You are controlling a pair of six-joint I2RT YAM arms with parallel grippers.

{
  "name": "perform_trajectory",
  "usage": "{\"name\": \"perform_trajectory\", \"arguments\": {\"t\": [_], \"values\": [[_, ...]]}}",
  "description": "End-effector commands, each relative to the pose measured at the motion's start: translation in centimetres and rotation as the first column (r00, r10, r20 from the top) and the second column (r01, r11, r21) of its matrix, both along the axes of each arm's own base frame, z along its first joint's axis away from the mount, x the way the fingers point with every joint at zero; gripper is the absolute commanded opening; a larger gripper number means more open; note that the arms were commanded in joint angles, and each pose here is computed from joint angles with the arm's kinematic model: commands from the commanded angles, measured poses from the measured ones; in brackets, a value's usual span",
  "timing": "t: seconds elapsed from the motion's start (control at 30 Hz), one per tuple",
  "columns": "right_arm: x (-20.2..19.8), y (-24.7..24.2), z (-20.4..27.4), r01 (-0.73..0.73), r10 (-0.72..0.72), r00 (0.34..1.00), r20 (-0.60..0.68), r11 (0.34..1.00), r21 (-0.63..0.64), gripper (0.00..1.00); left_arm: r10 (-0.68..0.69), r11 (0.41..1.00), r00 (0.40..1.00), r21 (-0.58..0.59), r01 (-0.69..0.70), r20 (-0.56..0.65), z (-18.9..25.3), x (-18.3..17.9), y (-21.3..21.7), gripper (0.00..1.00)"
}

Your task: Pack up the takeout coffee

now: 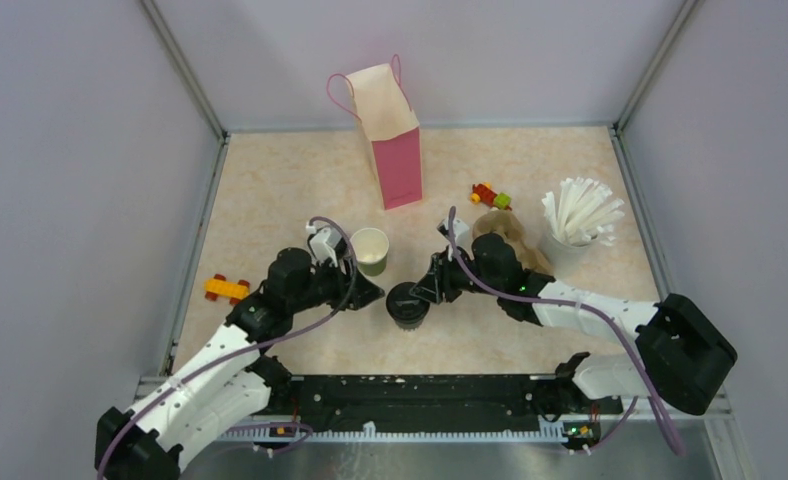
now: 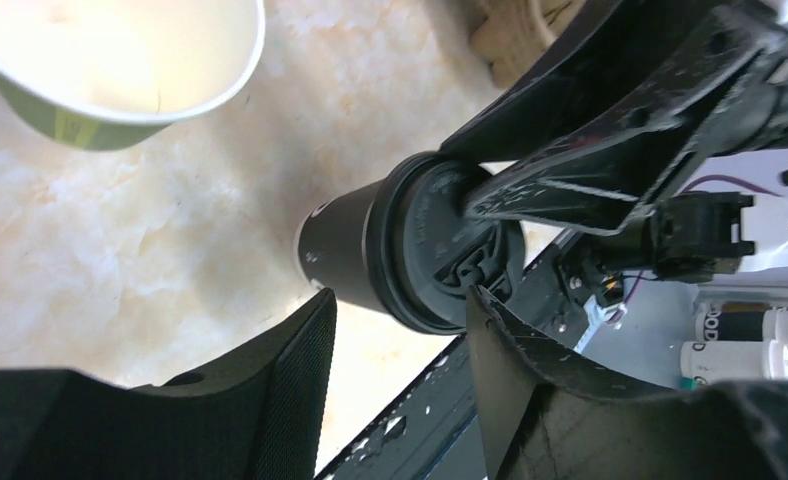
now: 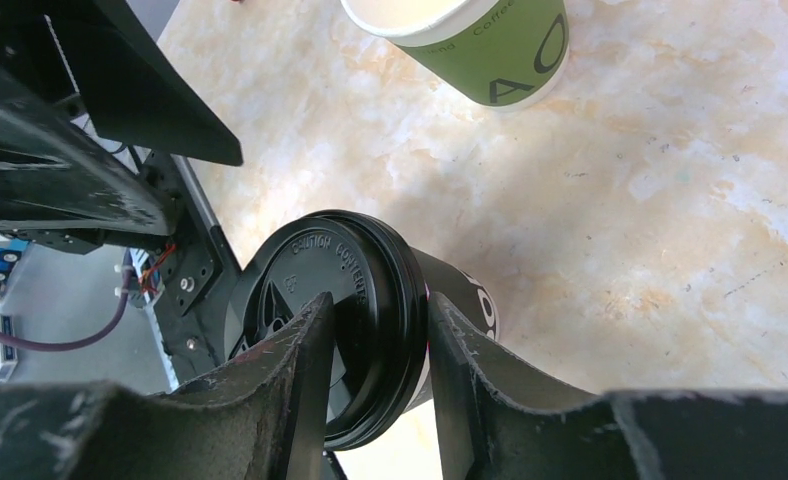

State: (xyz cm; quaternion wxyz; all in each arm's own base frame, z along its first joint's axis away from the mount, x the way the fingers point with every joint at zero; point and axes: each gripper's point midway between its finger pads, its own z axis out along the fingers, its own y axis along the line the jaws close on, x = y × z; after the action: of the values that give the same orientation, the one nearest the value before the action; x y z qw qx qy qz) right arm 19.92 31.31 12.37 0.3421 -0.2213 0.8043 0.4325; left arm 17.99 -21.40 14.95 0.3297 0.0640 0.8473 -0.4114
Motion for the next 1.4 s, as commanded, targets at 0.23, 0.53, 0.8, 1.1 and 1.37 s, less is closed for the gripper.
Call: {"name": "perform_trajectory", "arguments": {"t": [0.23,0.53,0.8,1.1,1.37], "values": [[-0.9,-0.5,-1.8,-0.052,0.048,0.997,-0.062,0.997,-0.065,0.41,-0.155,0.984,0.985,-0.073,0.16,0.074,1.1,0.1,-2.7,0.6],[-0.9,-0.6,-0.4,-0.039,0.036,0.998,-0.054,0.998,-0.049,0.47,-0.163,0.986,0.986,-0.021,0.164,0.03,-1.7,0.4,-2.6,0.59],[-0.7,-0.8,1.4,-0.016,0.014,0.999,-0.044,0.999,-0.049,0.58,-0.181,0.983,0.983,-0.011,0.182,0.023,-2.5,0.1,-2.7,0.58],[-1.3,-1.9,3.4,0.005,-0.007,0.999,-0.043,0.999,-0.046,0.62,-0.213,0.976,0.976,-0.04,0.215,0.038,-2.1,-0.2,-3.3,0.6],[-2.1,-2.4,1.3,0.004,-0.01,0.996,-0.092,0.997,-0.071,0.48,-0.195,0.981,0.981,-0.001,0.195,-0.012,-3.6,-0.2,-3.0,0.54]]}}
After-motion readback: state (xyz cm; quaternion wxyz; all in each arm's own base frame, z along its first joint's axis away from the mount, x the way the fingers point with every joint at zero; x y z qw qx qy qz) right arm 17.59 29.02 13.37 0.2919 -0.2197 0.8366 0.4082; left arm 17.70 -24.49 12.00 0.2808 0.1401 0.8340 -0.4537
